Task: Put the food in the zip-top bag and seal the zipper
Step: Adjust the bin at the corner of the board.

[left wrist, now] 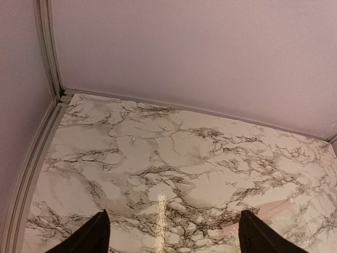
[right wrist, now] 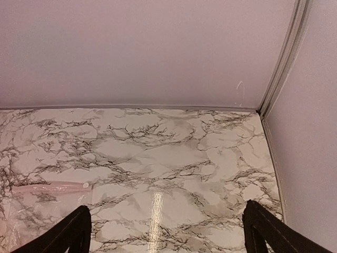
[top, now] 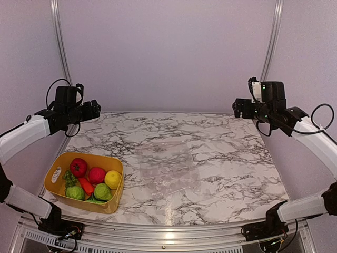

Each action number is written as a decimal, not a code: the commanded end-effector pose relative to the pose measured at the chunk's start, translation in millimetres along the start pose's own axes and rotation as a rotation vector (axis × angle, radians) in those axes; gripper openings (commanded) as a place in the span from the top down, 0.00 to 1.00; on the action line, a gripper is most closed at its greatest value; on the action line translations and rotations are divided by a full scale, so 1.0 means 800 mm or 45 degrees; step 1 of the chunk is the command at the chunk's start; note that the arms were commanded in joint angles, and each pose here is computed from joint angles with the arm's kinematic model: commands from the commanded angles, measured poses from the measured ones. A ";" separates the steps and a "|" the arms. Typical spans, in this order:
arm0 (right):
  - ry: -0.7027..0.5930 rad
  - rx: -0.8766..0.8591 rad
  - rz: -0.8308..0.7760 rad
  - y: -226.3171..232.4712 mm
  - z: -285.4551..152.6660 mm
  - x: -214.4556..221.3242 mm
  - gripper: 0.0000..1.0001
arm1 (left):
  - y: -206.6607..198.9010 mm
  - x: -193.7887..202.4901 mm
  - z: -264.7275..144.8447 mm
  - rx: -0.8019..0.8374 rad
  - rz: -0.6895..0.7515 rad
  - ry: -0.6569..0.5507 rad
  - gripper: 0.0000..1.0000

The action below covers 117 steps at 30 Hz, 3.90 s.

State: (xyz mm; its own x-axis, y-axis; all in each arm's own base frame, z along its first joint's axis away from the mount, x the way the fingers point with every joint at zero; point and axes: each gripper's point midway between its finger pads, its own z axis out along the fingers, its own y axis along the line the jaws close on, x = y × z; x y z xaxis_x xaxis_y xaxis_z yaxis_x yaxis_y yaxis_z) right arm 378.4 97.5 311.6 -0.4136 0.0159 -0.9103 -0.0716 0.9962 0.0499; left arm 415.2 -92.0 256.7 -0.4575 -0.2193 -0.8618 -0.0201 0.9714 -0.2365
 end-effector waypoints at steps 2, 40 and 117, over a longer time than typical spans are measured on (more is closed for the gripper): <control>0.019 -0.059 0.017 0.011 -0.009 0.000 0.02 | -0.025 -0.006 -0.015 0.047 0.010 0.053 0.21; 0.194 -0.357 0.061 0.076 0.033 0.032 0.11 | -0.149 0.276 -0.160 -0.071 0.256 0.925 0.51; 0.869 -0.599 0.316 0.144 0.129 0.281 0.23 | -0.260 0.340 -0.168 0.940 1.796 0.471 0.92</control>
State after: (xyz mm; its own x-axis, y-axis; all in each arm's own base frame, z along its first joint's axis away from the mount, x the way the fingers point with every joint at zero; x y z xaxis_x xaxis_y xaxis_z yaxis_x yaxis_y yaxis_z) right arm 359.6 207.6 66.7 -0.9159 0.0044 -0.4013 -0.1978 0.8652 0.4609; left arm 162.6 -325.4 118.3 0.0421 0.9160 -0.3989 0.9556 0.0797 0.2838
